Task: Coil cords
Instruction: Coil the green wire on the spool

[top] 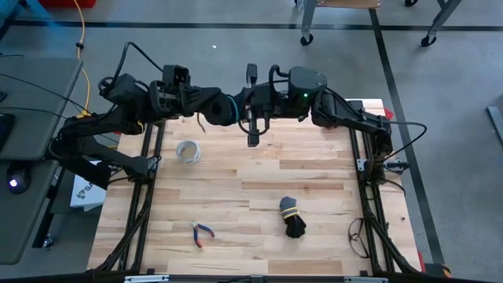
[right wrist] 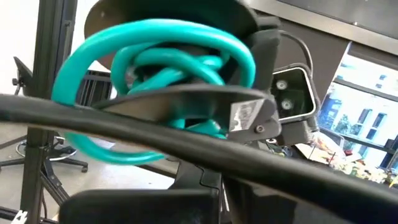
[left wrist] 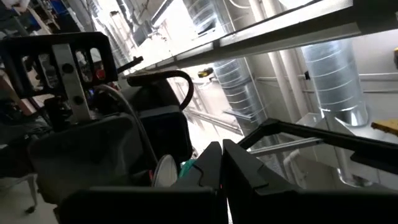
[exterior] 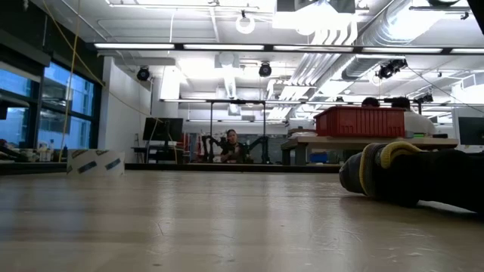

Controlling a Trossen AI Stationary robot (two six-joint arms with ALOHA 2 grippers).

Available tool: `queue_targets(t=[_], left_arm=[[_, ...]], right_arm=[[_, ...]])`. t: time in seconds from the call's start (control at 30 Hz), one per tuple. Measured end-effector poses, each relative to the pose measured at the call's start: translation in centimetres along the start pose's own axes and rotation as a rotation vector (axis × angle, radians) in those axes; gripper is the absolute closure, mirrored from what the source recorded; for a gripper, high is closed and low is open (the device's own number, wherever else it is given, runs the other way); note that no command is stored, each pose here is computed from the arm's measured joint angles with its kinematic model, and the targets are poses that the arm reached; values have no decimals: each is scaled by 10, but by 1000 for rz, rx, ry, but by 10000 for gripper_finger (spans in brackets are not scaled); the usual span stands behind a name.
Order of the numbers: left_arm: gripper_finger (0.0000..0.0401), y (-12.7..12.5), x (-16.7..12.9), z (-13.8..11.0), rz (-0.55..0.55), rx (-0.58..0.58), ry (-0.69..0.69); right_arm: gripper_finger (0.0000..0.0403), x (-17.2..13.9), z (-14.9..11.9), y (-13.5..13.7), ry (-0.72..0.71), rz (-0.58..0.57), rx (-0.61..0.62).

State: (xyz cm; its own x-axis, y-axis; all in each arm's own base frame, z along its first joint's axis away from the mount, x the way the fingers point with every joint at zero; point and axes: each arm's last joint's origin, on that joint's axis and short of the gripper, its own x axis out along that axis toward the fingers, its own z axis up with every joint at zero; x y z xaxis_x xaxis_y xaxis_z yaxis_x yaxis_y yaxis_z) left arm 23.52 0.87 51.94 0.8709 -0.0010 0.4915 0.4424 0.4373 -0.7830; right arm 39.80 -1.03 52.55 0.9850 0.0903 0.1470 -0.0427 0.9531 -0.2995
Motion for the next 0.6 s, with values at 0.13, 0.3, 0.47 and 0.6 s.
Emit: queue_targets(t=[0.13,0.3,0.47,0.6], left_arm=[[400,-1,0,2,11,78,-47],[400,-2,0,10,-24,129,-116],[400,-3,0,12,-16,214,-145],[401,-3,0,13,-4,267,-168]], right_arm=[[403,0,-1,0,-1,32,27],[402,0,-2,2,12,55,57],[402,0,-2,3,7,81,81],[402,0,-1,3,-9,105,88]])
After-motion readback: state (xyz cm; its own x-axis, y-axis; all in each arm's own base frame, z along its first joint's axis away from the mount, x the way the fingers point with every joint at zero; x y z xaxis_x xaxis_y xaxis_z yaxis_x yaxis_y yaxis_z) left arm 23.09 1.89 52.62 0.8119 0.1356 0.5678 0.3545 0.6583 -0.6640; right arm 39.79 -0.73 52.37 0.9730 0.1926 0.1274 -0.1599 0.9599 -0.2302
